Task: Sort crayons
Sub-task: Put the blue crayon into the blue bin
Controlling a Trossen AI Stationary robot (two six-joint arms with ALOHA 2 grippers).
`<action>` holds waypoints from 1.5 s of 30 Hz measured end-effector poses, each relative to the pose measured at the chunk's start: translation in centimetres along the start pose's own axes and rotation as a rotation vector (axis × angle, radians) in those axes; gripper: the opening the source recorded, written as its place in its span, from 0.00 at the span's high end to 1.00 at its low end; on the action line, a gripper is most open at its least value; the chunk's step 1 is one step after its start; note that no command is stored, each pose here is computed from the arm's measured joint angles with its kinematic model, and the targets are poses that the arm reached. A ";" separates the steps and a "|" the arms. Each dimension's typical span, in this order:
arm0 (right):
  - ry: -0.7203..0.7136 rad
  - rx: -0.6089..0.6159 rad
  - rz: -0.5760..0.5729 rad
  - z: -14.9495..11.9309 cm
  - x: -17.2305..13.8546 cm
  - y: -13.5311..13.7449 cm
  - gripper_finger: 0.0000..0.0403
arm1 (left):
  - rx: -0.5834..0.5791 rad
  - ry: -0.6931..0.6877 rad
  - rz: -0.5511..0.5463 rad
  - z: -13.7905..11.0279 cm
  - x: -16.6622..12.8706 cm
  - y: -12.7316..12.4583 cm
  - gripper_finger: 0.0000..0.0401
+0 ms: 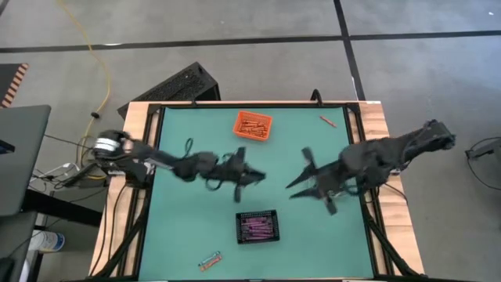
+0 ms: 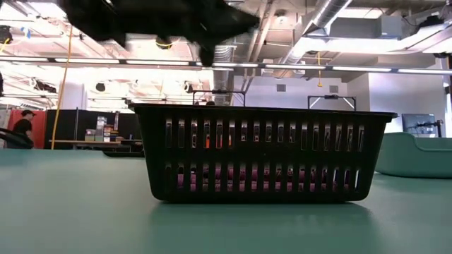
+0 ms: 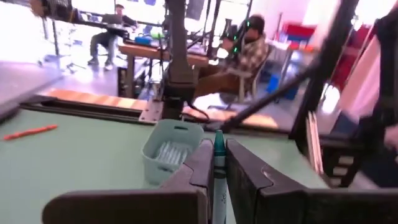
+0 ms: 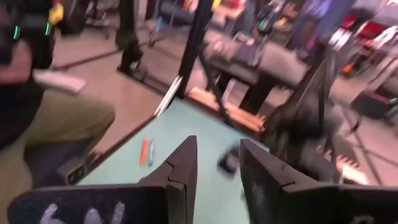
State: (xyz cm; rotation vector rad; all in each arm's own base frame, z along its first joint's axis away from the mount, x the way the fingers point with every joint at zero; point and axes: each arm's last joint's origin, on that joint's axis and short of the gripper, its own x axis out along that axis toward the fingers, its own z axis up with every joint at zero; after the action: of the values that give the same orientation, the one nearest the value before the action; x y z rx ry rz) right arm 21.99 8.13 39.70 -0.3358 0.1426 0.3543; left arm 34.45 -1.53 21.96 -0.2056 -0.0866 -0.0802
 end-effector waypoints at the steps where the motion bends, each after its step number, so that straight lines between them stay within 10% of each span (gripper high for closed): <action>1: -0.021 0.009 -0.018 0.3 -0.8 -0.4 0.71 | -0.032 -0.011 -0.025 -0.3 0.8 1.0 0.96; 22: -0.001 0.056 -0.183 -0.2 -4.7 -3.7 0.71 | -0.205 0.001 -0.305 -4.6 19.9 8.8 0.96; 34: 0.054 0.080 -0.165 -0.8 -4.4 -3.6 0.71 | -0.154 0.079 -0.115 -5.8 22.3 9.4 0.91; 45: 0.063 0.105 -0.163 -0.9 -4.4 -3.5 0.71 | -0.009 0.219 -0.180 -6.3 22.1 8.4 0.68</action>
State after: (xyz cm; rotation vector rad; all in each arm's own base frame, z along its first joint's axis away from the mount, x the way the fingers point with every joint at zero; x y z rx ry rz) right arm 19.10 3.32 40.80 -0.2530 0.1934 0.1742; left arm 57.67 3.81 16.25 -0.1970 0.1138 -0.2814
